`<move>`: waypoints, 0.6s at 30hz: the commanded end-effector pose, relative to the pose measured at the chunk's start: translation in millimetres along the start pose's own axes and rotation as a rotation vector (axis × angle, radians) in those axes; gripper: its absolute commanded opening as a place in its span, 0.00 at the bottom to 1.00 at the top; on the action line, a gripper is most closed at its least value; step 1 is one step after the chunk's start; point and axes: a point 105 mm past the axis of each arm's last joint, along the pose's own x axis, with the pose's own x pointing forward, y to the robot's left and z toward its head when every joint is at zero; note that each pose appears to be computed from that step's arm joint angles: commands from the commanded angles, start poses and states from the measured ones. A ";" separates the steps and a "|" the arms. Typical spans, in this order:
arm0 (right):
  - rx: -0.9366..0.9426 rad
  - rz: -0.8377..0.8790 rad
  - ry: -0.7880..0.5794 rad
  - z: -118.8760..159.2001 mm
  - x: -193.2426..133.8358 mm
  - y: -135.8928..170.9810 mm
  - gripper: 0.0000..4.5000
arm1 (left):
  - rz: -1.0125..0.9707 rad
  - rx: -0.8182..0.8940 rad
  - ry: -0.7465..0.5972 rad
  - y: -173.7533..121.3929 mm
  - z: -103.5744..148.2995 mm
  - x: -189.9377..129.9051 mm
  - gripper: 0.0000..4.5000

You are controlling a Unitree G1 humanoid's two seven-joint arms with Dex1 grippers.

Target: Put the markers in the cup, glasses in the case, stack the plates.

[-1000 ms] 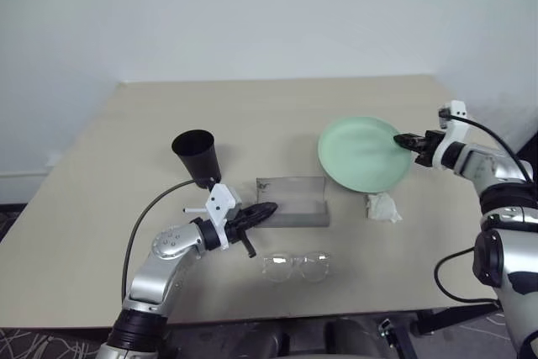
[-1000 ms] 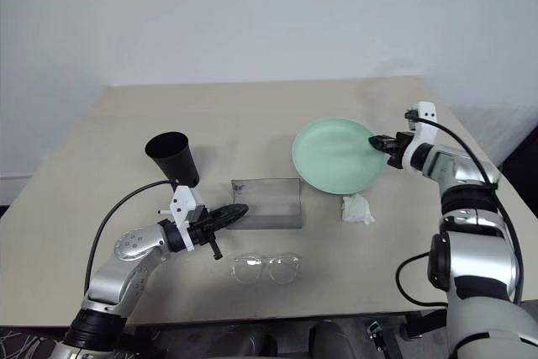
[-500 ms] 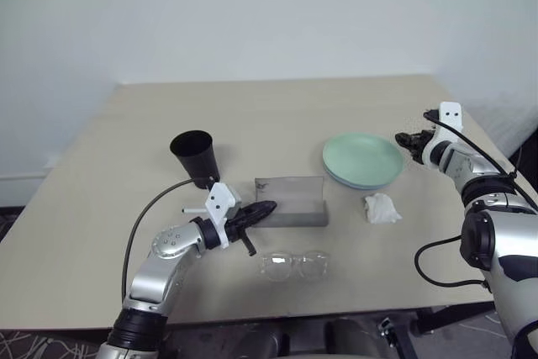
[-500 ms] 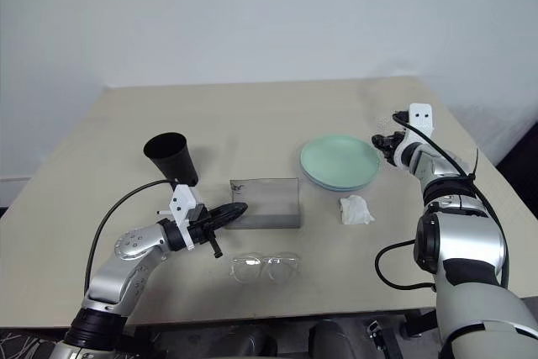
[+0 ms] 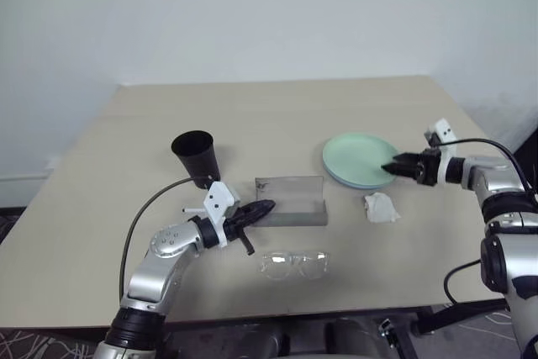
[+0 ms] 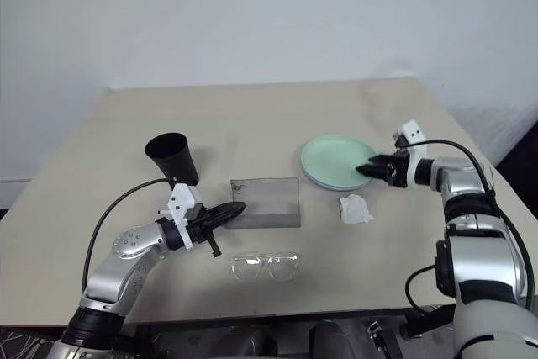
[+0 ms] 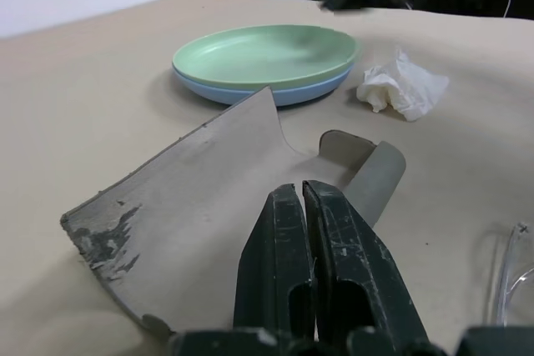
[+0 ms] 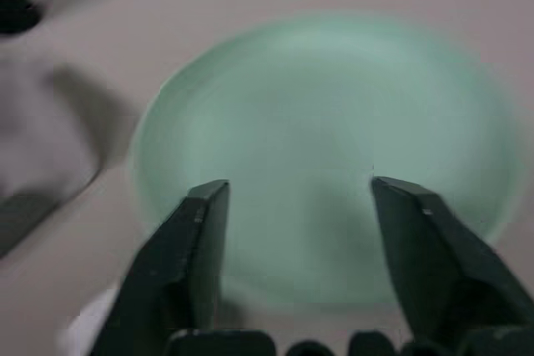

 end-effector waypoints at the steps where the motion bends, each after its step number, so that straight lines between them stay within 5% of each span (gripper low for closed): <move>1: -0.079 0.108 0.001 16.5 -13.7 14.0 0.96 | -0.004 0.046 -0.041 5.7 16.5 0.4 0.00; 18: -0.128 0.090 0.159 -24.4 4.4 27.0 0.99 | -0.097 0.002 -0.037 -4.9 17.2 3.6 0.00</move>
